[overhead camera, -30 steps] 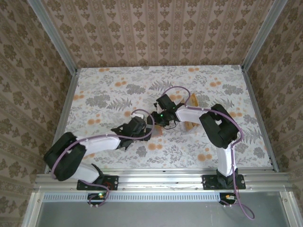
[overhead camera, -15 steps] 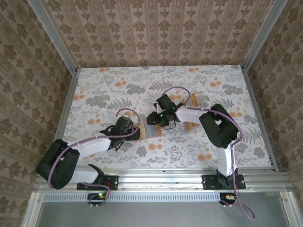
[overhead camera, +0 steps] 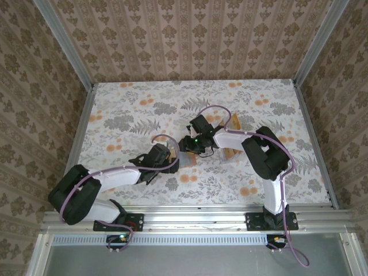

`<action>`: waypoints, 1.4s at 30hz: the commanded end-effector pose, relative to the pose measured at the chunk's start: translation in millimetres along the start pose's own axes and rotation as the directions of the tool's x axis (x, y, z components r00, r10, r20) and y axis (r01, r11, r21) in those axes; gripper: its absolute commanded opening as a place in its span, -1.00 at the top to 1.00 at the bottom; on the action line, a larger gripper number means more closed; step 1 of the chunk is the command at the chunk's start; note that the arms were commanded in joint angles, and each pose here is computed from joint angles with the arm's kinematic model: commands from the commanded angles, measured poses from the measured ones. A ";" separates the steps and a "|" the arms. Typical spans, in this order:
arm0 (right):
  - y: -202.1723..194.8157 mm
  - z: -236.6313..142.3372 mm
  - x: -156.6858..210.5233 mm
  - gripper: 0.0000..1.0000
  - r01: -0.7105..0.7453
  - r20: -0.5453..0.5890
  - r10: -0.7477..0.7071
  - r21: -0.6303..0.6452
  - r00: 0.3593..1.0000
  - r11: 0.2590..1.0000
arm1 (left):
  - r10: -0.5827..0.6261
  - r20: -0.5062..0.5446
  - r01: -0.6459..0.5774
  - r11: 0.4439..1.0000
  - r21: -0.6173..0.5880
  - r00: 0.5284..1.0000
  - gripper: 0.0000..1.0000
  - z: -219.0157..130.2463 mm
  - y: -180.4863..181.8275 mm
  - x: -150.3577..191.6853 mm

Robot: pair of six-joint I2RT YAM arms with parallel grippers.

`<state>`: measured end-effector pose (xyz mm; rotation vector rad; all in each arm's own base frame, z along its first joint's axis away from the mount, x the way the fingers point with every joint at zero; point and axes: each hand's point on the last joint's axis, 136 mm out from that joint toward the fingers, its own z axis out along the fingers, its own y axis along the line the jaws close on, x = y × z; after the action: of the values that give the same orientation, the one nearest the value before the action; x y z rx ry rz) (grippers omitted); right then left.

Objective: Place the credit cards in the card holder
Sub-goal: Flip over the card slot on the card holder.

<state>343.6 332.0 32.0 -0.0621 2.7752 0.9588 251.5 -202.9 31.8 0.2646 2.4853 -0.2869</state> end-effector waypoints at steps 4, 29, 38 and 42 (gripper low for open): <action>-10.6 7.3 15.5 0.13 -0.027 -0.053 0.028 0.020 0.998 0.999 | 0.045 0.036 -0.044 0.999 -0.003 0.998 -1.00 5.4 -13.4 -18.2; -5.1 -24.0 -9.6 0.11 -0.008 0.011 0.008 0.018 1.000 1.000 | 0.097 -0.064 -0.104 0.986 -0.128 0.993 -1.00 18.3 -2.2 4.7; -16.2 -8.8 1.3 0.11 -0.035 -0.020 0.035 0.019 0.999 0.999 | 0.094 -0.061 -0.101 0.987 -0.125 0.994 -1.00 17.8 -2.8 4.9; -16.8 -1.3 7.6 0.11 -0.034 -0.044 0.035 0.019 0.998 0.999 | 0.095 -0.059 -0.102 0.987 -0.125 0.994 -1.00 17.0 -2.9 4.2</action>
<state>348.0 314.5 33.6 -0.0257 2.7884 0.9333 261.7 -218.2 23.3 0.3399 2.4921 -0.1381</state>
